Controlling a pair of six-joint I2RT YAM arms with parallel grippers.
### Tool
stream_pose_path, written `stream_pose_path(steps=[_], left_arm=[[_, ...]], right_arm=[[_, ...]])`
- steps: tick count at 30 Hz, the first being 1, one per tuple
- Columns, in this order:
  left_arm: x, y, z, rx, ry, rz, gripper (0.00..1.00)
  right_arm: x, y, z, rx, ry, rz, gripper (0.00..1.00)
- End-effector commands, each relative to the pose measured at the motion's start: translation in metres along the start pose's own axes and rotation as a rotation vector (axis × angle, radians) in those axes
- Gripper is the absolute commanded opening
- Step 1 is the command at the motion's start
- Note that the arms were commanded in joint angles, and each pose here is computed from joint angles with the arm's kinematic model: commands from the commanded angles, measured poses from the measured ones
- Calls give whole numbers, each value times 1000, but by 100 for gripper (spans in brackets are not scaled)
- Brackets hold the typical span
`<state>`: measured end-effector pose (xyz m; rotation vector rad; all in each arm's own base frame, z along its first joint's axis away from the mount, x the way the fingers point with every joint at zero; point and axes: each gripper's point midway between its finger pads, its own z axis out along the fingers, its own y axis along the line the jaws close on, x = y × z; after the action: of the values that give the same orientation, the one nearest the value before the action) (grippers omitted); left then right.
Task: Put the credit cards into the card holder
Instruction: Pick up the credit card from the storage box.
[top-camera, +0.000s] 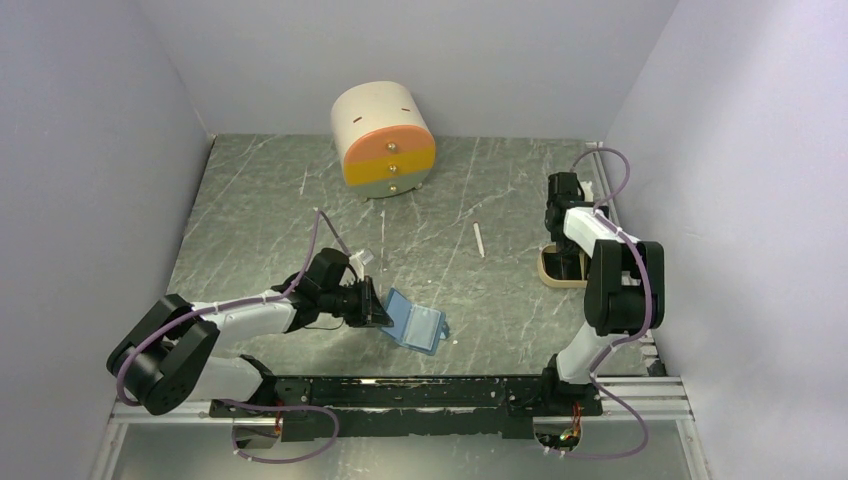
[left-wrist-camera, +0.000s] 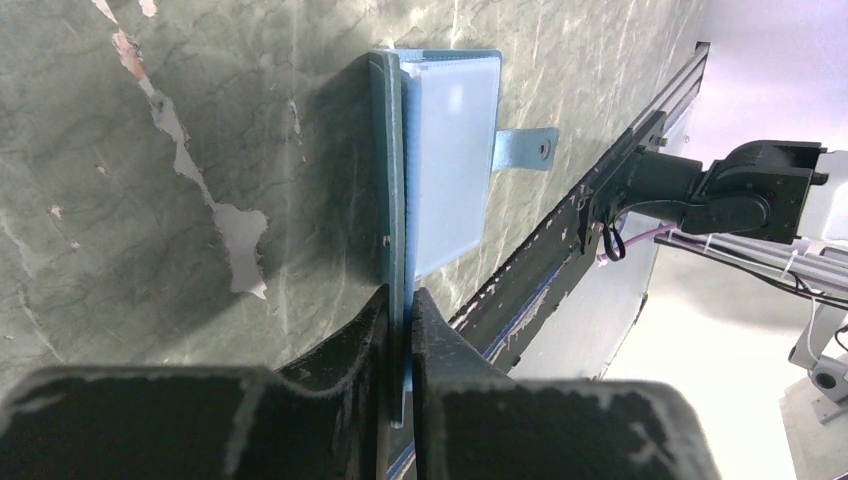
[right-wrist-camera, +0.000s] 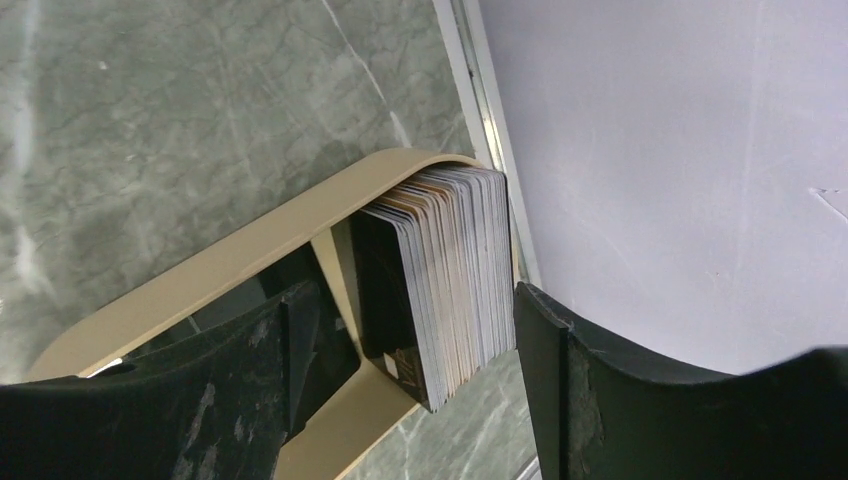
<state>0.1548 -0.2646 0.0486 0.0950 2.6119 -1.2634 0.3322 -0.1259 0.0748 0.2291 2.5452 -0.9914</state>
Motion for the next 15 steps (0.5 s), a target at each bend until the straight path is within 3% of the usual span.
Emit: stream_pose_path(steps=[1,10,15], left_arm=[[-12,-17,-1,53,-24,51,13],[-13,-19,1,64,-14,59,13],[-13,-18,1,61,-12,65,12]], right_arm=[[-4,-13,11,56,6,-5,74],[7,-23,20,111,57,-27,71],[5,-26,20,106,50,-20,63]])
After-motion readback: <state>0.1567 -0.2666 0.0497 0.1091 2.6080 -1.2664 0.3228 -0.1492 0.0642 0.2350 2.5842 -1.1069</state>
